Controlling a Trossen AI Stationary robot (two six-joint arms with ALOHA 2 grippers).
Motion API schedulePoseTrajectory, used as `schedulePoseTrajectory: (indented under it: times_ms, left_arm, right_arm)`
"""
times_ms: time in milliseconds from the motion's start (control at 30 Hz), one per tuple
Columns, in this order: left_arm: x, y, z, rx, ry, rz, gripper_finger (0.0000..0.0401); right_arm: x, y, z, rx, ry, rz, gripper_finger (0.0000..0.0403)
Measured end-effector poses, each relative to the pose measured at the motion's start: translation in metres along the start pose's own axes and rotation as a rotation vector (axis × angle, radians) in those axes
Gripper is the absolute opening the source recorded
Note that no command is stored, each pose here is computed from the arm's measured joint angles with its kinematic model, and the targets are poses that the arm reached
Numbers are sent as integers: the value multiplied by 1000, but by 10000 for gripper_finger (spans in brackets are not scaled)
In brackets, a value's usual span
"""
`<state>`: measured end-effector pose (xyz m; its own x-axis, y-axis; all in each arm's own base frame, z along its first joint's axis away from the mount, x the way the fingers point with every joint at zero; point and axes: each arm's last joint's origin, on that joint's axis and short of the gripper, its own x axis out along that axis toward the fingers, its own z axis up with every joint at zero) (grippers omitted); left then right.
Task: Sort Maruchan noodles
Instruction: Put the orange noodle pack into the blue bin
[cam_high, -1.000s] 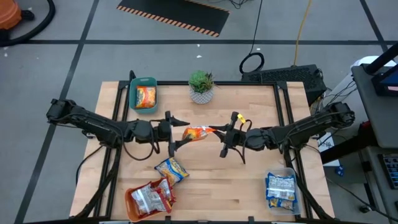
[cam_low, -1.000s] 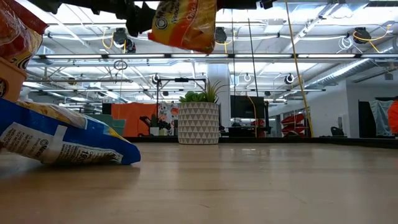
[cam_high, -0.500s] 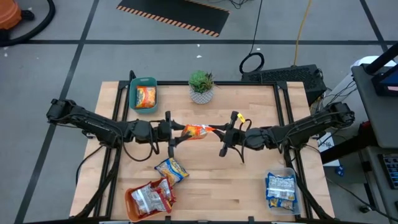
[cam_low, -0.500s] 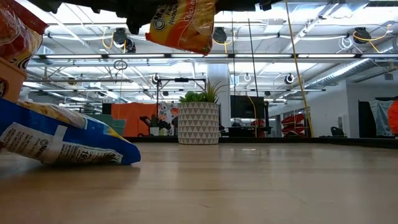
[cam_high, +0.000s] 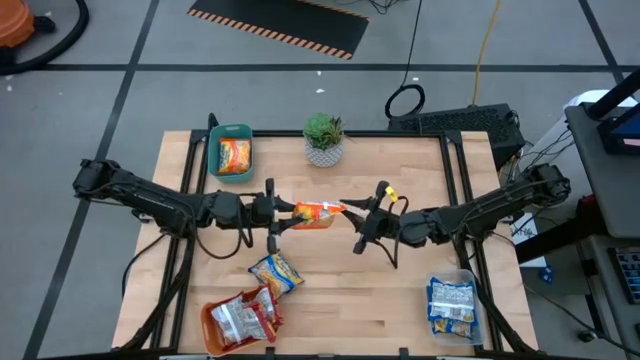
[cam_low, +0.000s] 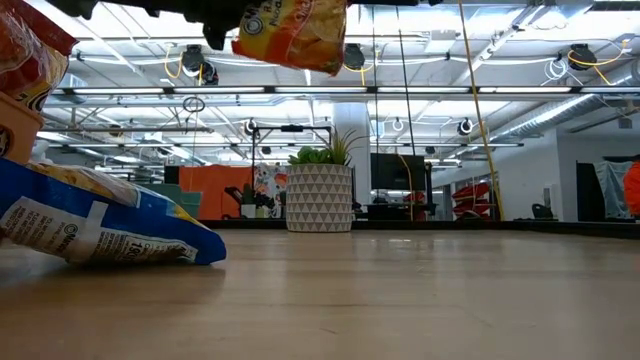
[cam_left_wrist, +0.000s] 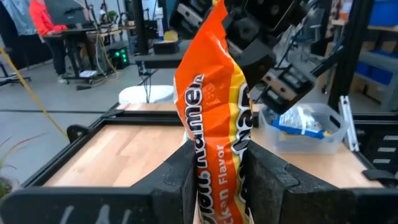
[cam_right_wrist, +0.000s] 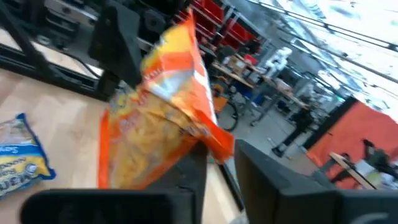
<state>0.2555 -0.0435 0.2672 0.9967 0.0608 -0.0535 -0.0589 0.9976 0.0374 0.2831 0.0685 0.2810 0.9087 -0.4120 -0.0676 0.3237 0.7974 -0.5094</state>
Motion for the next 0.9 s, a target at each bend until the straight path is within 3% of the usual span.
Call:
schedulePoseTrajectory:
  times_ms: [200,367,667,900]
  left_arm:
    - [-19,5,15,-11,-21,-6,110]
    - [-45,15,30,-33,-34,6,110]
    - [-85,28,44,-72,-49,42,74]
    - [-101,38,52,-26,-95,182,72]
  right_arm:
    - [-13,-5,8,8,31,-119,133]
    - [-30,-10,17,23,34,-182,151]
    - [-52,-10,31,38,-31,-130,153]
    - [-57,-8,33,17,-42,-115,153]
